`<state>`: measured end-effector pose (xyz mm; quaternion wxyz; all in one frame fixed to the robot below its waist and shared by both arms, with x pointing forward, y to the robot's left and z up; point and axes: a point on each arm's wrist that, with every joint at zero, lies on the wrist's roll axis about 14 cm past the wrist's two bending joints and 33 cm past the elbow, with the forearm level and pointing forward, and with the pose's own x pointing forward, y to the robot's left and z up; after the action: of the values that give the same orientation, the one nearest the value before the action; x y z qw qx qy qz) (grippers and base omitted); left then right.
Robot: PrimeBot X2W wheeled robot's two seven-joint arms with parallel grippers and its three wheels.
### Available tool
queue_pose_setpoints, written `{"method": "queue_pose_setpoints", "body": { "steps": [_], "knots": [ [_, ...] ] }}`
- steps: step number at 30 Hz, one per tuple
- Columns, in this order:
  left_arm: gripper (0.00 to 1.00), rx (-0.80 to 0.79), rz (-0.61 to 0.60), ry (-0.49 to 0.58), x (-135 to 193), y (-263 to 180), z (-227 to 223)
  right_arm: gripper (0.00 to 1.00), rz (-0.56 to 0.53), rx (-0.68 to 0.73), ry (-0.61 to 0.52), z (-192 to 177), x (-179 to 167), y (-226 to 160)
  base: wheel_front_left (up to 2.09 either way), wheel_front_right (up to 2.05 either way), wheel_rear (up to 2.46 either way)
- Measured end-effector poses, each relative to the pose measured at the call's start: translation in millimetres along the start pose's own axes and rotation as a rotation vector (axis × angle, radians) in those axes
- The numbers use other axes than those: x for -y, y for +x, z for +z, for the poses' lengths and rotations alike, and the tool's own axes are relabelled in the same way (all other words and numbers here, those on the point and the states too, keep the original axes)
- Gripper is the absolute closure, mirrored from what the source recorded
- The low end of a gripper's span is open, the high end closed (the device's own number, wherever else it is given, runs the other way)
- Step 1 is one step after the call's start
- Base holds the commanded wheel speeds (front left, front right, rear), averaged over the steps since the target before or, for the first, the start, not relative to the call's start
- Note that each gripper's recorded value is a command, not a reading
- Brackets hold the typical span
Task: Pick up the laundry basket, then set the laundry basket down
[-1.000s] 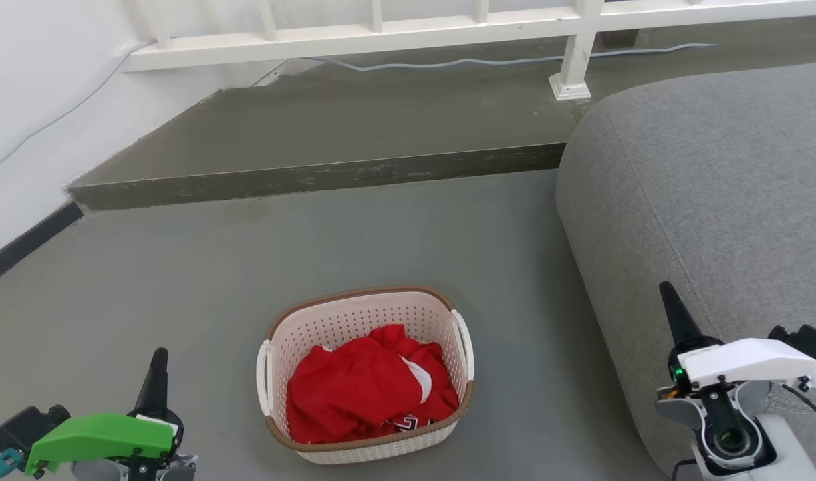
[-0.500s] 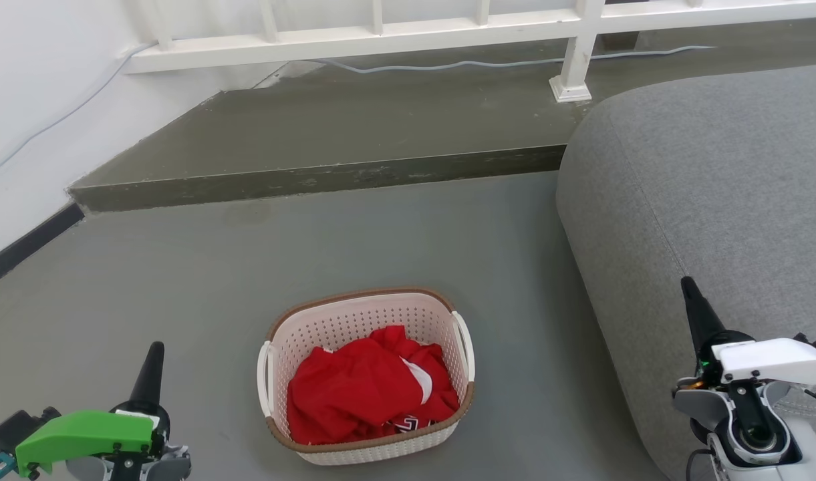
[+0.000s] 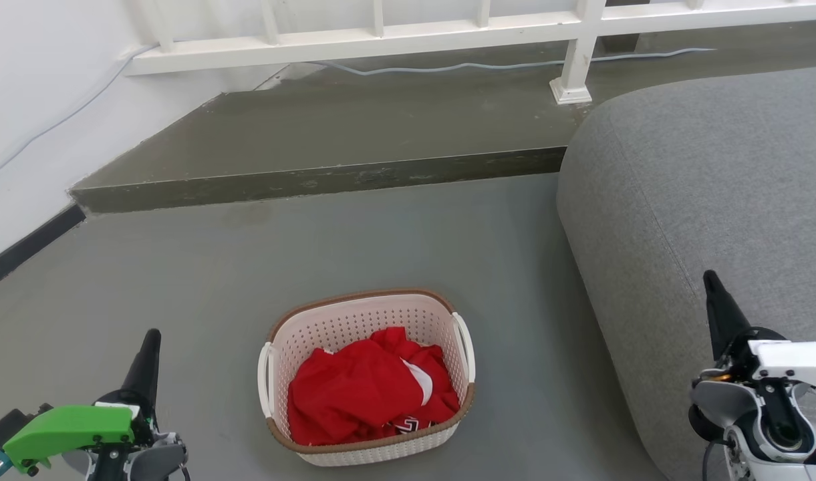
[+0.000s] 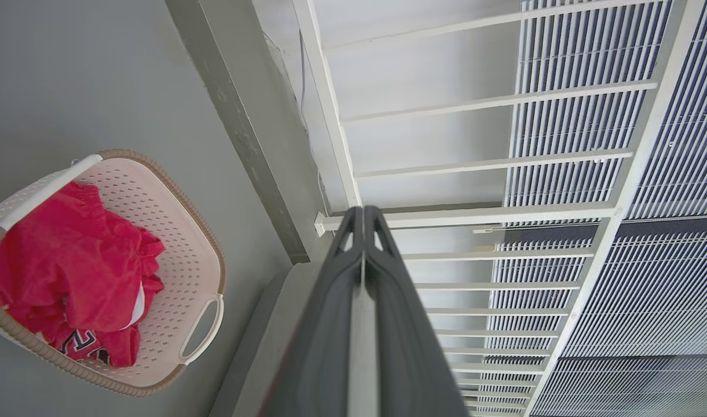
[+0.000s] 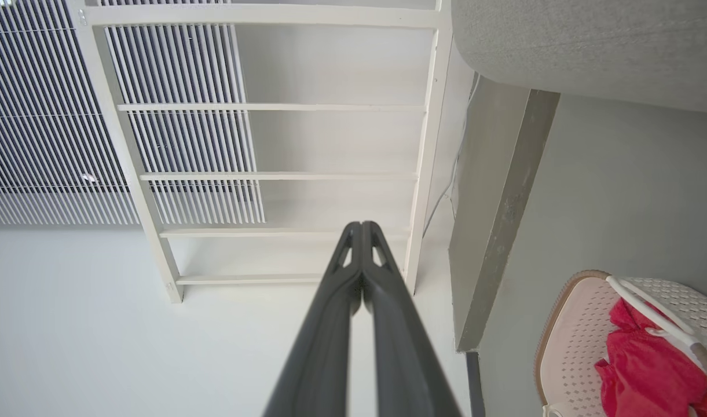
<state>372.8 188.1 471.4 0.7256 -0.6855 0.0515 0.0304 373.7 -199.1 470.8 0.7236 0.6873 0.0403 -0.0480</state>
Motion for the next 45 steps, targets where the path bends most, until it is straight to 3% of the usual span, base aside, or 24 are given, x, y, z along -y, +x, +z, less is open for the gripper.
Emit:
{"method": "queue_pose_setpoints", "body": {
  "steps": [6, 45],
  "knots": [
    [1.0, 0.004, -0.021, -0.06, 5.5, 2.0, 2.3, 1.0, 0.015, 0.016, 0.065, 6.1, -3.0, -0.1, 0.0, 0.0, 0.0],
    [1.0, 0.003, -0.025, -0.062, 6.7, 2.4, 1.6, 1.0, 0.017, 0.018, 0.068, 6.6, -3.4, -0.1, 0.0, 0.0, 0.0]
  ]
}}
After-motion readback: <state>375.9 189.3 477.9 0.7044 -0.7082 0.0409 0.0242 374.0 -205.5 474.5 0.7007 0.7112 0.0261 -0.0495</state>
